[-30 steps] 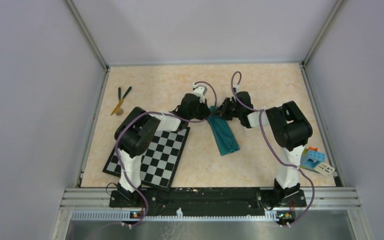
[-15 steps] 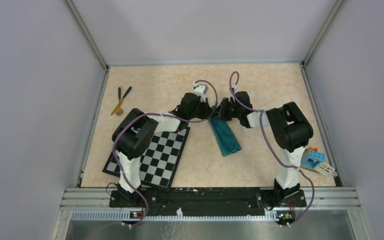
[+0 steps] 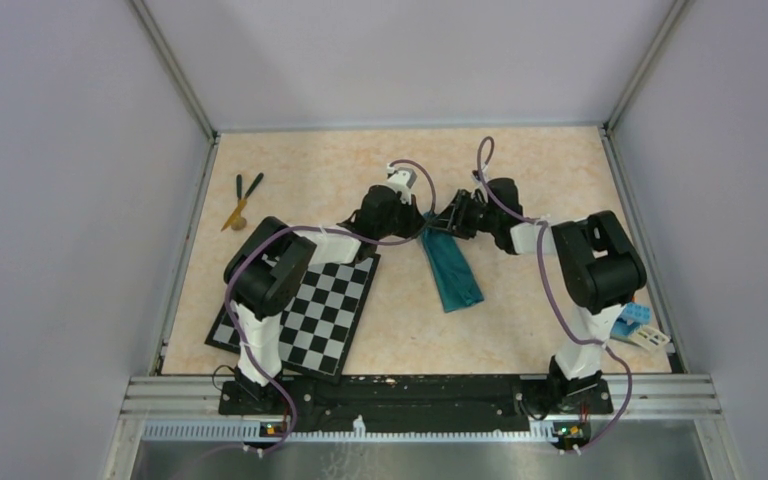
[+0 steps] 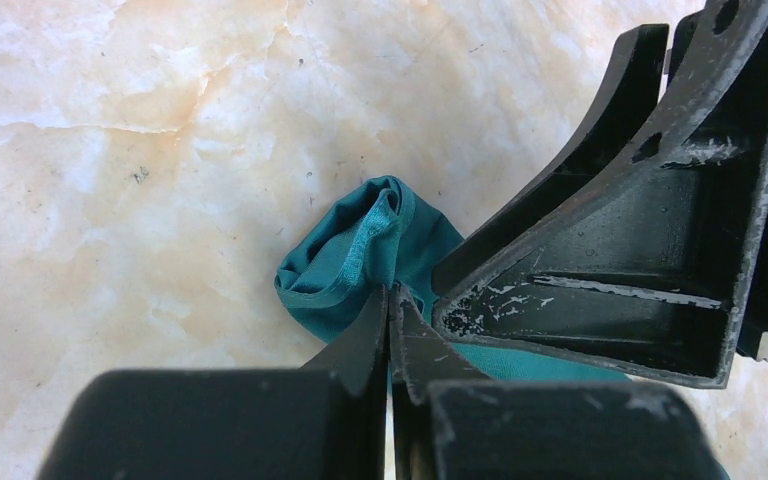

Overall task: Fold the napkin into a case and place the utensils inside
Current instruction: Stuff the top corner of the smaller-rectangle-folded napkin at the center of the board.

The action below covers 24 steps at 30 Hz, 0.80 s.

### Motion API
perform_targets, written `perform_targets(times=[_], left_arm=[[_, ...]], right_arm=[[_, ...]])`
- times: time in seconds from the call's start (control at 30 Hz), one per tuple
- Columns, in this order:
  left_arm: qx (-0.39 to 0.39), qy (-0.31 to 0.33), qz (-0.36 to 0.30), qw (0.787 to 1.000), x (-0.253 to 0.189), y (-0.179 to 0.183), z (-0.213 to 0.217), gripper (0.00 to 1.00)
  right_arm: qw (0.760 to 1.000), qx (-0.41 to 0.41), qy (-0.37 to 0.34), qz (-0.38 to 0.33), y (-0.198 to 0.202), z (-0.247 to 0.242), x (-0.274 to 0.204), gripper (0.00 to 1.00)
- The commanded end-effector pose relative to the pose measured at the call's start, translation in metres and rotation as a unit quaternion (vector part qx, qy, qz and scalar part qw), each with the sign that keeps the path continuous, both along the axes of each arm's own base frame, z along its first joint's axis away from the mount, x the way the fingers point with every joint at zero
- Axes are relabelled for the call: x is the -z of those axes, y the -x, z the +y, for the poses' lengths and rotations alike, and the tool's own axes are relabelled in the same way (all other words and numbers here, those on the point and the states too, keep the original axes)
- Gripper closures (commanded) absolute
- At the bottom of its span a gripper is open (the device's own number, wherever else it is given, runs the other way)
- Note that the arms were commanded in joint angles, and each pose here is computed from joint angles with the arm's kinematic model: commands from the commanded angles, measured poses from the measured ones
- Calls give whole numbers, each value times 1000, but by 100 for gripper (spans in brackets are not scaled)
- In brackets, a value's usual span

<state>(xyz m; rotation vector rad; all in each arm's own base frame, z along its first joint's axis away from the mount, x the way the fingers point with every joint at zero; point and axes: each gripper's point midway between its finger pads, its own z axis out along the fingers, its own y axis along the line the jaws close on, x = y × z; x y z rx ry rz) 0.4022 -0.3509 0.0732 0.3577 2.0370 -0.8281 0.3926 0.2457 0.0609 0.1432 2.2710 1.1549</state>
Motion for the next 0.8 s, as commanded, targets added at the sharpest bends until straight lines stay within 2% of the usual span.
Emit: perform_targets(times=[0.0,0.13,0.23,0.47,0.6,0.73,0.77], left_arm=[[9,15,-19,1000,-19,-2,-7,100],[14,18,-21,1000,-22,-1,-8,100],[19,23,-21,999,-25,1,-11,100],[20,27,-15,999,-23,-1,-14,100],[14,17,-6,1000,-17,-1,-11,100],[11,5,5,1000,-10,1,-7,93],[12,4,8,1000,-11,3,-6,88]], right_arm=[[999,-13,-11,-40,-9,-1,-24,69],[999,-14,-14,-28,-16,2,-12,92],[999,-11,-22,-24,-20,7,-8,99],[998,-24,-58,-8,-15,42,-7,100],[995,-4,-100,-6,-13,37,-16,100],[994,9,-106,11,-13,22,-7,87],[995,9,-102,10,-12,19,-8,85]])
